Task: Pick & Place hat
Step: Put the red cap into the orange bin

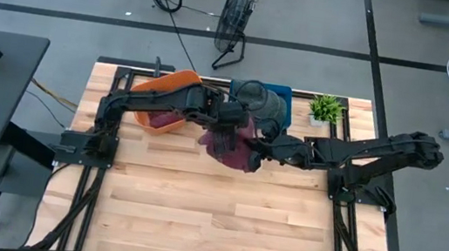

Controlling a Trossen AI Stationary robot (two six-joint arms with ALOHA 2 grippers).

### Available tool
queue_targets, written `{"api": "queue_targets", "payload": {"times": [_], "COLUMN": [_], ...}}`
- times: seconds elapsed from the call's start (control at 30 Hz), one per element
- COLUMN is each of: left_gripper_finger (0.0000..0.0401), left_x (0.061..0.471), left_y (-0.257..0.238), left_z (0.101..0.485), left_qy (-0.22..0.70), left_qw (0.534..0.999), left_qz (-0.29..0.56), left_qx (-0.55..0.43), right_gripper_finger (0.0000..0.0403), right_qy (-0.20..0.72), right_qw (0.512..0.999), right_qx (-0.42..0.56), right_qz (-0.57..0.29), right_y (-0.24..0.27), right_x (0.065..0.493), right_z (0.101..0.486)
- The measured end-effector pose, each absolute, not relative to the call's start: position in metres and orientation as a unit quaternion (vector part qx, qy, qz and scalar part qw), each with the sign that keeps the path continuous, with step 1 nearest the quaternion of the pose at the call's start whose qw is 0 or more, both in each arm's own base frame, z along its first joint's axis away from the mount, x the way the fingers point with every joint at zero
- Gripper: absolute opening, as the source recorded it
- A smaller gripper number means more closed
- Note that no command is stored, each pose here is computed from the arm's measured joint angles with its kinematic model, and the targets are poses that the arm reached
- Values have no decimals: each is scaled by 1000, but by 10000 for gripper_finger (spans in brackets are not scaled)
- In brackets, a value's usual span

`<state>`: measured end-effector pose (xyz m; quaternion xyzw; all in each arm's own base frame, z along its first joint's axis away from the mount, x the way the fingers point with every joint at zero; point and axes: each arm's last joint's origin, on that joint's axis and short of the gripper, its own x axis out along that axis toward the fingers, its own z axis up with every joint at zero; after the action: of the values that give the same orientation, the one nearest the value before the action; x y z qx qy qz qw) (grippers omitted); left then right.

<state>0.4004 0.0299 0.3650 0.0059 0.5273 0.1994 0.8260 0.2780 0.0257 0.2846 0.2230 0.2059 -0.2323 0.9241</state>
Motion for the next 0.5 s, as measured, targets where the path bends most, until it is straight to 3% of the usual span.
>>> {"api": "queue_targets", "payload": {"times": [0.23, 0.5], "left_gripper_finger": [6, 5], "left_x": [398, 395], "left_y": [29, 29], "left_z": [367, 365], "left_qy": [536, 559], "left_qw": [826, 816], "left_qz": [176, 139], "left_qx": [22, 49], "right_gripper_finger": [29, 131], "right_qy": [200, 209], "right_qw": [924, 922], "right_qx": [222, 239], "right_qz": [-239, -223], "right_y": [25, 26], "right_x": [278, 278], "right_z": [286, 285]}}
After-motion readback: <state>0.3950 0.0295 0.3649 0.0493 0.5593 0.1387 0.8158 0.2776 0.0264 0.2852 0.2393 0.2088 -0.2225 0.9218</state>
